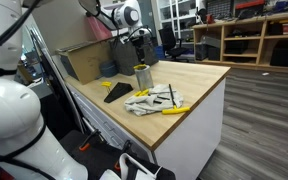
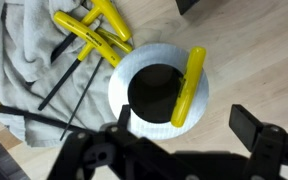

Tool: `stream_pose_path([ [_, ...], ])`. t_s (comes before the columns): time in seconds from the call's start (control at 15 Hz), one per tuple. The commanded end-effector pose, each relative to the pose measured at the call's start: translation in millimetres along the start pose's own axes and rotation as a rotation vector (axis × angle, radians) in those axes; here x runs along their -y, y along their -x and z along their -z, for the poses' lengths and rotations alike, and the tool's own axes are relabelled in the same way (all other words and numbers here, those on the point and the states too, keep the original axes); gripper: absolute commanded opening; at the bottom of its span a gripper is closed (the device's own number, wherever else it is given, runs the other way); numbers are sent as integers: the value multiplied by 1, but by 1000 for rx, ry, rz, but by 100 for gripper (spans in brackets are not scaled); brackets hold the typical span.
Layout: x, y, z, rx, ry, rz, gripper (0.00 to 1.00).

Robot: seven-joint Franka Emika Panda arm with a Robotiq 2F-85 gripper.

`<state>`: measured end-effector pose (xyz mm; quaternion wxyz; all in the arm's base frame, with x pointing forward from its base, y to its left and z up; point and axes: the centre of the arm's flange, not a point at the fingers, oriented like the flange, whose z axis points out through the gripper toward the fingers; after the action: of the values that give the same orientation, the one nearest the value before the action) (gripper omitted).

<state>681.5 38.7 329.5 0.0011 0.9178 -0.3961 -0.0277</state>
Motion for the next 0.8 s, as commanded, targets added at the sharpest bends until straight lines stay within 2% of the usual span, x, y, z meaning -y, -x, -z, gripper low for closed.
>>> stream_pose_path([
  [0.0, 8, -3, -7, 36, 20, -7, 100],
  [0.27, 7, 6, -17, 66, 18, -48, 100],
  [0.73, -3, 9, -9, 59, -2, -182, 100],
])
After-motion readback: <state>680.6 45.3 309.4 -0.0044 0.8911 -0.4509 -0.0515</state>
